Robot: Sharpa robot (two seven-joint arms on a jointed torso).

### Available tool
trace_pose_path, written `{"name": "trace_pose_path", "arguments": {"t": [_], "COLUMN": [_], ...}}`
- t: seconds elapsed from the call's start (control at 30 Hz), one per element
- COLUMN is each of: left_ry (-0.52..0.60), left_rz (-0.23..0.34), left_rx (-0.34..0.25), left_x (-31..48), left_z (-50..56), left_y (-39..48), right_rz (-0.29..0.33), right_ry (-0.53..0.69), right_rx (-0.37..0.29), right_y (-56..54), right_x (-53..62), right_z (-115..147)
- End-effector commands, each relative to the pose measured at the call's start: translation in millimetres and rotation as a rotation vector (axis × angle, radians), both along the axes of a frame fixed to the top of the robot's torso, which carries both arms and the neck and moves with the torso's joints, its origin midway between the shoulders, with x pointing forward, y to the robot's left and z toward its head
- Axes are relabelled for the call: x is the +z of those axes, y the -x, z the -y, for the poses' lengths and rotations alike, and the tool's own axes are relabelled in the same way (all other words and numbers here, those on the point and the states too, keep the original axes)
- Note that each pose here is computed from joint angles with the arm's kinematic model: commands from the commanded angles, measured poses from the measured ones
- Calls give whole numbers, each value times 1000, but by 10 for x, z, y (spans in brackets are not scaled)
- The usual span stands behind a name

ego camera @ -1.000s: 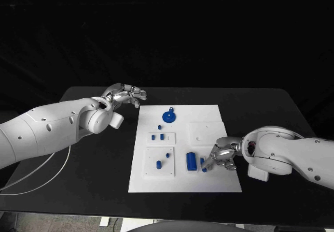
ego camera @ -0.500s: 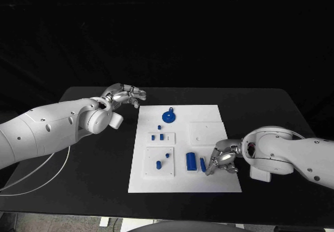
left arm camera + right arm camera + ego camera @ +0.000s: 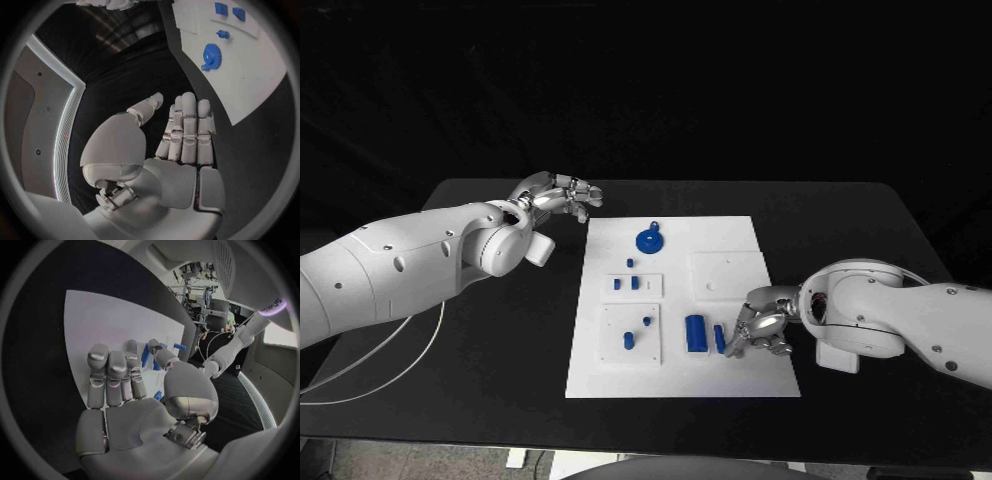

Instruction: Assemble the parts on the task board

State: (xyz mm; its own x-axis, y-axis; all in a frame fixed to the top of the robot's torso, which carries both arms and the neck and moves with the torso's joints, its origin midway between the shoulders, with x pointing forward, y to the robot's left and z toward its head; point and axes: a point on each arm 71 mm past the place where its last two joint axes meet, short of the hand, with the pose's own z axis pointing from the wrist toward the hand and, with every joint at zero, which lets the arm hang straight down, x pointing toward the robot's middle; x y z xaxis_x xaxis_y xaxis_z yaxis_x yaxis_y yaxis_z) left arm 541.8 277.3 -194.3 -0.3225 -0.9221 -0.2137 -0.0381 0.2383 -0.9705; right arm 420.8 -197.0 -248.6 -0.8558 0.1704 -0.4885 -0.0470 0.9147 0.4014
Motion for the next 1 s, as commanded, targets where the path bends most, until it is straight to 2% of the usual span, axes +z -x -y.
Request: {"name": "trace_pose_path", "arguments": {"t": [0.03,0.67,1.0], "left_ry": [5,5,2], "left_rz": [4,2,1], "left_rx": [-16,-16,-18], "left_x": [8,7,5], "left_z": [16,10,7], "left_y": [4,5,8], "right_rz": [26,12,-8], "right_ry": [18,29,60], "right_rx": [-1,10,-13], "right_y": [-21,-27,-19], "right_x": [-3,-28,-139], "right_z": [4,-48,-52]}}
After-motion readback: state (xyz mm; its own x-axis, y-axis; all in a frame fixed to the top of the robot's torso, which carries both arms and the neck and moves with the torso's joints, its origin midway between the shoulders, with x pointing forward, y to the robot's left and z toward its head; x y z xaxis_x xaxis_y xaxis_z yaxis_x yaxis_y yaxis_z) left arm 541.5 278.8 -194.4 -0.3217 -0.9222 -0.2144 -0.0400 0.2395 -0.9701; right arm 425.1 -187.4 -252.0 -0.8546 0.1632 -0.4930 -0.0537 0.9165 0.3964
